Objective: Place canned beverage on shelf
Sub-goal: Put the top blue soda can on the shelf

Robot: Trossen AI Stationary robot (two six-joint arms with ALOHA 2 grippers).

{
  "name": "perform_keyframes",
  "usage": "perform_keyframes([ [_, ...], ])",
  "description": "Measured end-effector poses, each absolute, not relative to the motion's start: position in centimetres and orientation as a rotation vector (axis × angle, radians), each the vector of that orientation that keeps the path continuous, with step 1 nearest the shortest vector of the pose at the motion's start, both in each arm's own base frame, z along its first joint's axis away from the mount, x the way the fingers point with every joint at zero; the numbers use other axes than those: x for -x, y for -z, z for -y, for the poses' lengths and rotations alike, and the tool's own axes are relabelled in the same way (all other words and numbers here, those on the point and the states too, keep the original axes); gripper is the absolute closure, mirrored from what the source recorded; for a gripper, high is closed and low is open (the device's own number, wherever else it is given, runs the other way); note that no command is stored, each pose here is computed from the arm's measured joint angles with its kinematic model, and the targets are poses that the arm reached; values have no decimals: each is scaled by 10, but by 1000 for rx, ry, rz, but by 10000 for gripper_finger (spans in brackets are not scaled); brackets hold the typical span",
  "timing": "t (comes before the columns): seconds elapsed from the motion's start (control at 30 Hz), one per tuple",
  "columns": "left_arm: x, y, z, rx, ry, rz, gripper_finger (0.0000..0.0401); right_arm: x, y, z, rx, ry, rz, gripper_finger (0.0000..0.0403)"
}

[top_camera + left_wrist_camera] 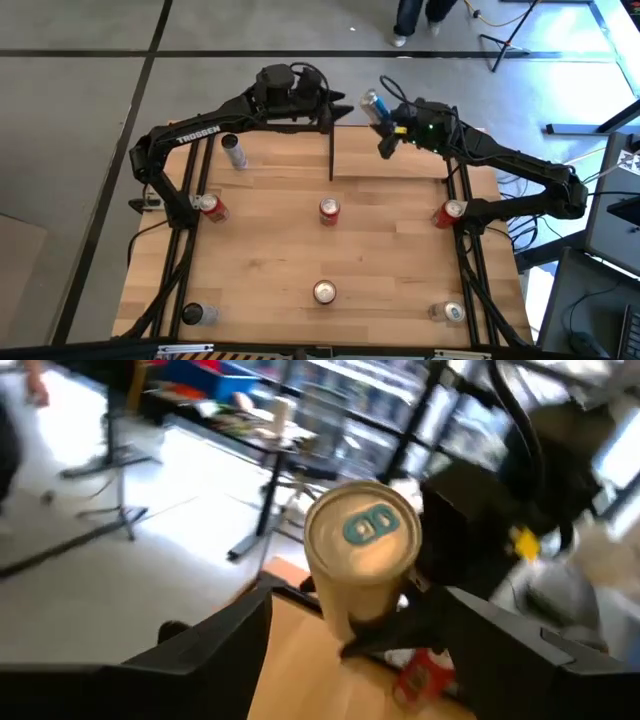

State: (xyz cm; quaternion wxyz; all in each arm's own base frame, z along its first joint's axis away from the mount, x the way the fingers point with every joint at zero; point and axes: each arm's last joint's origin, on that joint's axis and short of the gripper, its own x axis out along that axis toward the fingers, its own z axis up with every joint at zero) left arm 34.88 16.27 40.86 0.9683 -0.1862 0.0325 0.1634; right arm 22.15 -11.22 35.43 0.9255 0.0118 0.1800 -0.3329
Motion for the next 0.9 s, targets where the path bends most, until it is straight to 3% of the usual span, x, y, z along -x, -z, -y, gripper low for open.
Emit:
perform_keyframes([
  [0.3, -363, -416, -153, 431, -375, 112, 128, -236, -365, 121, -2, 761, -183, 190],
  [0.9, -376, -410, -153, 388, -422, 171, 128, -257, -361, 122, -96, 548, -93, 190],
])
